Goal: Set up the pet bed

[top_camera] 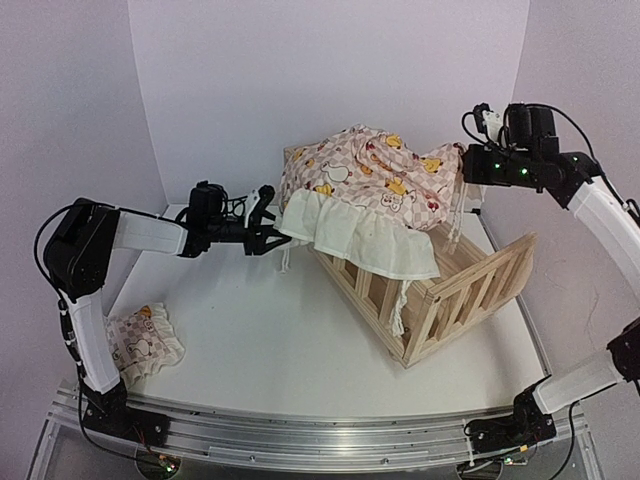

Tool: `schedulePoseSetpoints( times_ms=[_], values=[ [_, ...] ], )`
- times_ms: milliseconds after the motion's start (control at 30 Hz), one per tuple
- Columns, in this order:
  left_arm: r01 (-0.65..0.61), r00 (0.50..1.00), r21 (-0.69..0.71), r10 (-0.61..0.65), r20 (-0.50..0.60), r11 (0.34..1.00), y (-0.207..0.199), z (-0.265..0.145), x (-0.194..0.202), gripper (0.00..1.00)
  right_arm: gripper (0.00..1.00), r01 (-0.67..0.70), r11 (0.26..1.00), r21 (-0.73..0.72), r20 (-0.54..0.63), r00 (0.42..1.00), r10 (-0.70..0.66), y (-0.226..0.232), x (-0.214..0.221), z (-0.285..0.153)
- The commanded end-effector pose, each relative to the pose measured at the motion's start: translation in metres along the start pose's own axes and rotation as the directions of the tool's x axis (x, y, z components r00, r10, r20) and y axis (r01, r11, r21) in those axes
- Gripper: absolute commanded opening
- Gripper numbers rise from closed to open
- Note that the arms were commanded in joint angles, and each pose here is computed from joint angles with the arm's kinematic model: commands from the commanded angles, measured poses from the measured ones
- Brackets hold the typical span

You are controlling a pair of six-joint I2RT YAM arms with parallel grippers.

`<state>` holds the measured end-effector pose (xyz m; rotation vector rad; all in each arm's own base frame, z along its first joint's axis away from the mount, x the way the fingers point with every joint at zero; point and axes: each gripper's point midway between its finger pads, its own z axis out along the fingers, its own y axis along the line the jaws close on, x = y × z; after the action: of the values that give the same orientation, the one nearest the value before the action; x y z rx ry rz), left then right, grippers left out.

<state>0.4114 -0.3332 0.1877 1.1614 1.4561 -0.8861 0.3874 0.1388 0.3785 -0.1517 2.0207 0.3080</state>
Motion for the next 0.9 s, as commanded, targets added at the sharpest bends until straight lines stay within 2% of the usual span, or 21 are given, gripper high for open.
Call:
schedulePoseSetpoints(
  times_ms=[0,67,200,333,433,533,700,867],
  values=[
    [-0.045,0.997,-0.049,0.048,0.059,0.998,0.020,0.006,-0.028,0.08,0.00,0.018,1.000,0.000,0.076,0.997,-0.018,0.002,-0.027,-0.009],
    [-0.066,0.995,-0.066,0.071,0.076,0.996,0.024,-0.001,-0.041,0.00,0.00,0.028,0.999,0.014,0.088,0.996,-0.029,0.000,-0.031,-0.011],
    [-0.098,0.982,-0.169,0.123,0.143,0.981,0.054,-0.037,-0.096,0.00,0.00,0.049,0.995,0.089,0.126,0.990,-0.060,-0.012,-0.044,-0.021],
    [-0.284,0.929,-0.312,0.341,0.145,0.907,0.085,-0.057,-0.167,0.00,0.00,0.065,0.979,0.196,0.150,0.984,-0.095,-0.032,-0.052,-0.034],
    [-0.351,0.884,-0.362,0.433,0.177,0.864,0.099,-0.060,-0.219,0.00,0.00,0.093,0.964,0.250,0.138,0.982,-0.131,-0.042,-0.048,-0.040],
    [-0.370,0.870,-0.386,0.461,0.174,0.845,0.112,-0.048,-0.237,0.00,0.00,0.122,0.947,0.299,0.122,0.979,-0.165,-0.052,-0.045,-0.047],
    [-0.431,0.831,-0.389,0.527,0.181,0.814,0.109,-0.016,-0.253,0.00,0.00,0.154,0.907,0.391,0.089,0.975,-0.204,-0.073,-0.043,-0.062],
    [-0.422,0.837,-0.402,0.520,0.172,0.813,0.119,0.015,-0.240,0.00,0.00,0.178,0.874,0.452,0.040,0.975,-0.219,-0.094,-0.040,-0.065]
  ],
)
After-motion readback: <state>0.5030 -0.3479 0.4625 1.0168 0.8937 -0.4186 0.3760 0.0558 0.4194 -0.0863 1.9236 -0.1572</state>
